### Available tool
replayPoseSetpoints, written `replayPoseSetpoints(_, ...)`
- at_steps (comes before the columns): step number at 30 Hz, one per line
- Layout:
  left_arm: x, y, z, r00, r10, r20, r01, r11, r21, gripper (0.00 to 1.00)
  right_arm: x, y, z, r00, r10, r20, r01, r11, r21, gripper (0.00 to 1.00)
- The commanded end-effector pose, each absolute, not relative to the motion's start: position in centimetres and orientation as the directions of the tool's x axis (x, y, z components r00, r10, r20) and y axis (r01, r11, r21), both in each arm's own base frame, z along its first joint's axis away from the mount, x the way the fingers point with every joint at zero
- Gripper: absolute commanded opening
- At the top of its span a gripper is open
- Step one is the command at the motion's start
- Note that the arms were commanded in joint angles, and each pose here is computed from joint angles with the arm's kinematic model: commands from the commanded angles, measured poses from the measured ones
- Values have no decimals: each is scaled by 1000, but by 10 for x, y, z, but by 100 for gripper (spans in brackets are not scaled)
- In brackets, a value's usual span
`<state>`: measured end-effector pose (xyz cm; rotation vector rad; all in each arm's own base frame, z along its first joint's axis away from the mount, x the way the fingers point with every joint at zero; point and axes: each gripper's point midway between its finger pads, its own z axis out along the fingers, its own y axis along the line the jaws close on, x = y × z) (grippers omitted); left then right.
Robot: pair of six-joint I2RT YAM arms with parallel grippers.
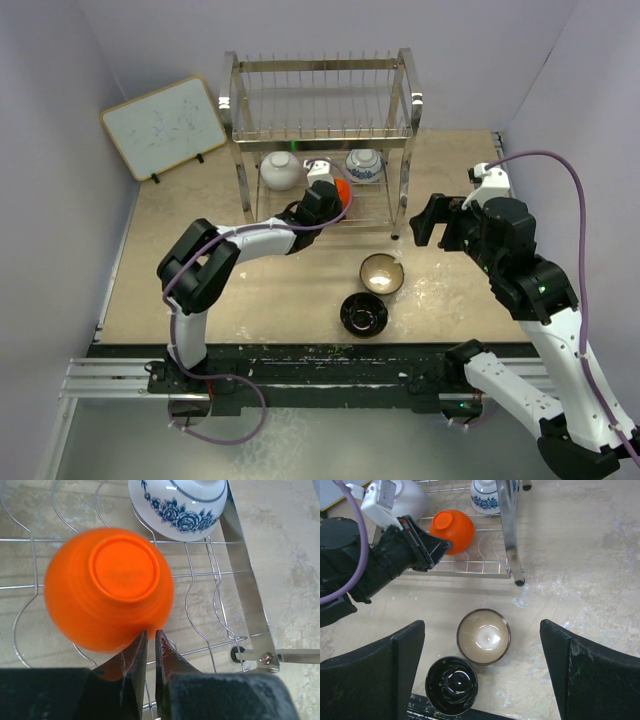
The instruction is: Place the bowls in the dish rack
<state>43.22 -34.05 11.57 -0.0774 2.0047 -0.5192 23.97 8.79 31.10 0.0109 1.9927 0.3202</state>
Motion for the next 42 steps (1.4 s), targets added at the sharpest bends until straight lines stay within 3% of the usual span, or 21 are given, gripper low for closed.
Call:
replayPoseSetpoints(1,453,-351,136,-424,-316,-849,182,888,-422,14,244,83,316,-412,150,-899,-113,970,214,98)
replayPoseSetpoints(8,477,-338,129,-396,-302,-867,146,912,-384,10,247,82,310,-421,141,-896,-106,974,203,99)
replayPoseSetpoints(28,537,-323,119,-355,-280,-892,150,925,-350,20,256,87,302,-440,125,-889,-109,975,191,99)
replayPoseSetpoints(32,539,-319,119,-347,-263,-900,147,933,-330,26,257,88,302,-441,125,-889,-110,975,191,99)
replayPoseSetpoints(37,539,-316,118,-331,-230,-915,191,934,-304,46,257,88,302,-443,123,-888,-114,975,192,99)
replayPoseSetpoints(42,529,-314,127,-316,-222,-922,229,926,-301,53,257,89,302,-443,126,-888,-118,973,197,99)
